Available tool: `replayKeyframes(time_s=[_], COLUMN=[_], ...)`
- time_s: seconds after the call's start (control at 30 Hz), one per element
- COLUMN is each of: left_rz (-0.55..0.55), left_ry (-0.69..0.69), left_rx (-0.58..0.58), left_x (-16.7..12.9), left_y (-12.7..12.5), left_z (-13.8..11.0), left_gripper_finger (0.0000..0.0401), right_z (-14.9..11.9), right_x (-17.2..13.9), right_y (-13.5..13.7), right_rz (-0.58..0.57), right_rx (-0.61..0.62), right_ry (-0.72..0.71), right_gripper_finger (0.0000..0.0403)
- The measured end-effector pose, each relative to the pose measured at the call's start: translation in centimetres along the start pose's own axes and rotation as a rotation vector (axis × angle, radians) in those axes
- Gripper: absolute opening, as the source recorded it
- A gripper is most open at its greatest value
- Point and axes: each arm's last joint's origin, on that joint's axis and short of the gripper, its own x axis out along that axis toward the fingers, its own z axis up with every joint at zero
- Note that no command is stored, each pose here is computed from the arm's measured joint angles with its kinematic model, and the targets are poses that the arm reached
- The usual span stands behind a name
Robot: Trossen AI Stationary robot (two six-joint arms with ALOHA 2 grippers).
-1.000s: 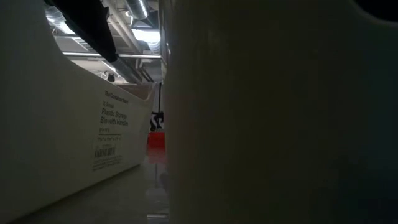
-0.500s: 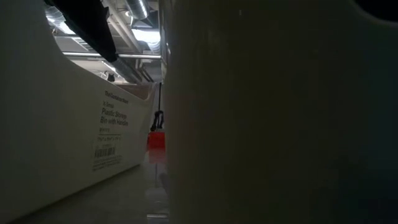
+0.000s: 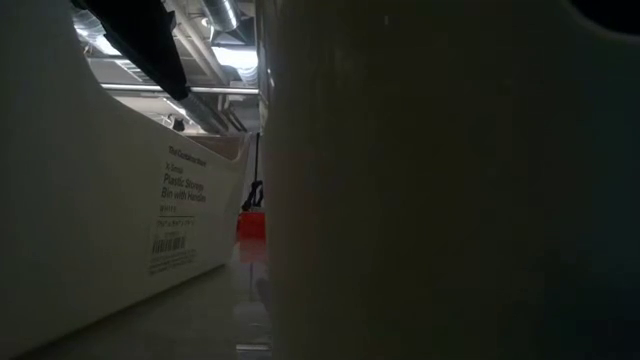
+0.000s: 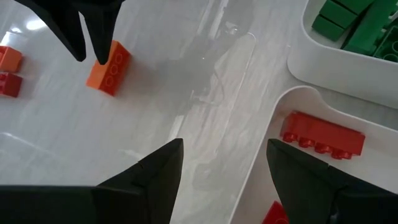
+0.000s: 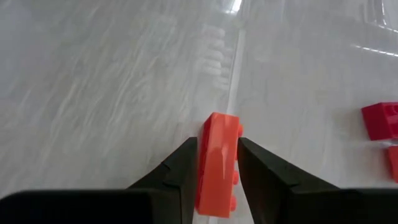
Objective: Sort blocks
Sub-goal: Put the orange game piece into the top right white bin
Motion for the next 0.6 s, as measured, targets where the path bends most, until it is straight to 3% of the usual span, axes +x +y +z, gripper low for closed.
replayKeyframes(time_s=[0.2, 0.4, 0.6], left_rz=[0.000, 0.000, 0.000], left_ry=[0.000, 0.000, 0.000], left_rx=[0.000, 0.000, 0.001], left_x=[0.00, 0.00, 0.00], left_y=[0.00, 0.00, 0.00], left_z=[0.00, 0.00, 0.00], left_gripper_finger=[0.0221, 0.0221, 0.0221], right_z=[0.01, 0.26, 0.45], right_x=[0.00, -0.05, -0.07], right_y=[-0.03, -0.54, -0.61], right_rz=[-0.009, -0.152, -0.156], right_rx=[-0.001, -0.001, 0.000], right_ry=[0.002, 0.013, -0.008], right_gripper_finger=[0.0115, 0.0115, 0.0115])
